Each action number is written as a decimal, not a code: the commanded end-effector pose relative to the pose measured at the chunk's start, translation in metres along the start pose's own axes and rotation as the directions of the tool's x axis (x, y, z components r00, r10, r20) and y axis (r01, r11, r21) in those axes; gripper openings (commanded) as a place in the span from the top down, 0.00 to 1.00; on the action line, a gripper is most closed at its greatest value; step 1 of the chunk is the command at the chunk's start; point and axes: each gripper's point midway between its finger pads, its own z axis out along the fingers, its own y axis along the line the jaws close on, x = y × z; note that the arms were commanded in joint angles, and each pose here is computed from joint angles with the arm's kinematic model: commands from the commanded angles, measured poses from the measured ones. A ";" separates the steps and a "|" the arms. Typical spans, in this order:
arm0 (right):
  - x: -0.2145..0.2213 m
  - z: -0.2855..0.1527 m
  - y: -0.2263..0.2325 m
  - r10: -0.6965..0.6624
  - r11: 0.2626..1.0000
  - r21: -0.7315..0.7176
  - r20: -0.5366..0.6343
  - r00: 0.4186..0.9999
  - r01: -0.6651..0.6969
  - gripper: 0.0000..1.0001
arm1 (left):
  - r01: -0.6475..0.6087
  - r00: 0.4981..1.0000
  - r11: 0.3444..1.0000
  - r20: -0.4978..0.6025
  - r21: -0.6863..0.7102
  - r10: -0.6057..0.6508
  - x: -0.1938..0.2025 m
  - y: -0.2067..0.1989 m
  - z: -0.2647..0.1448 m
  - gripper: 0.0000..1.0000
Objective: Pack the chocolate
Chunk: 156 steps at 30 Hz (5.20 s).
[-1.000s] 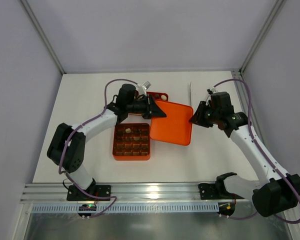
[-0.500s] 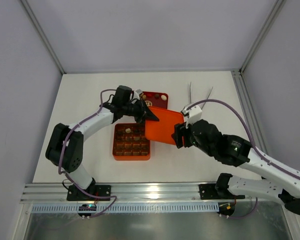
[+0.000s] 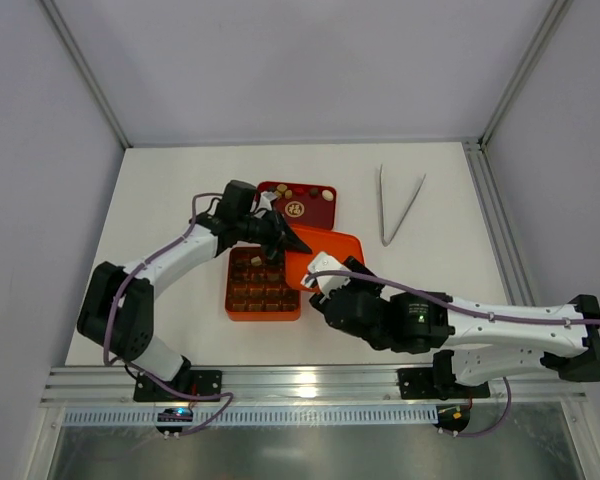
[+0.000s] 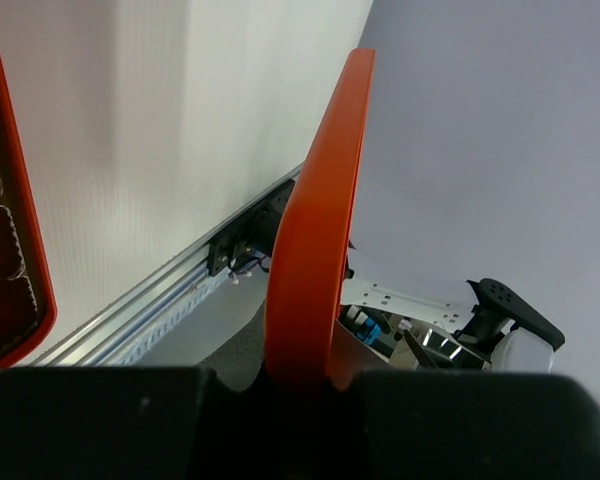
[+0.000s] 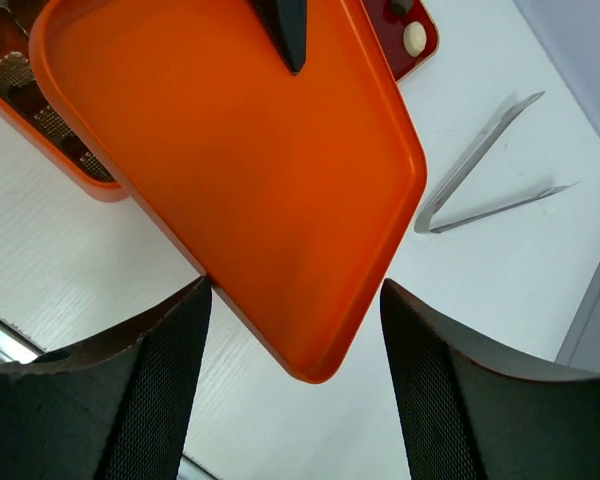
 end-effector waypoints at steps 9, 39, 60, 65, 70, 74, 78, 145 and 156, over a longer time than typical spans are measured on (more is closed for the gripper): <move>-0.045 -0.007 0.004 -0.130 0.989 0.076 0.088 0.988 0.123 0.30 | -0.024 1.000 0.999 -0.018 0.045 0.025 0.026 -0.012 -0.024 1.00; -0.043 0.026 0.013 -0.428 0.879 0.276 0.096 0.898 0.389 0.37 | -0.057 0.995 0.995 -0.072 0.081 0.063 0.048 -0.013 -0.037 1.00; -0.068 0.010 0.004 -0.359 0.918 0.223 0.112 0.927 0.328 0.96 | -0.229 0.959 0.972 0.186 0.053 0.216 -0.005 -0.029 -0.081 0.18; -0.056 0.012 0.014 -0.209 0.977 0.072 0.096 0.973 0.202 0.96 | -0.221 0.881 0.975 0.422 -0.033 0.214 -0.064 -0.020 -0.146 0.19; -0.065 0.014 0.015 0.074 0.981 -0.184 0.102 0.992 -0.054 0.96 | -0.136 0.743 0.939 0.595 -0.315 0.307 -0.093 0.011 -0.193 0.27; -0.092 0.024 -0.002 0.392 0.860 -0.385 0.077 0.917 -0.335 0.96 | 0.023 0.648 0.864 0.666 -0.502 0.370 -0.102 0.064 -0.221 0.41; -0.111 0.047 -0.021 0.664 0.597 -0.549 -0.071 0.744 -0.585 0.96 | 0.034 0.663 0.877 0.668 -0.479 0.339 -0.088 0.087 -0.210 0.53; -0.058 0.184 0.093 0.816 -0.226 -0.556 -0.556 0.156 -0.800 0.89 | -0.010 0.820 0.883 0.502 -0.469 0.276 -0.074 0.156 -0.145 0.24; -0.049 0.185 0.095 0.812 -0.223 -0.534 -0.565 0.147 -0.815 0.75 | -0.015 0.835 0.873 0.474 -0.488 0.280 -0.075 0.164 -0.138 0.26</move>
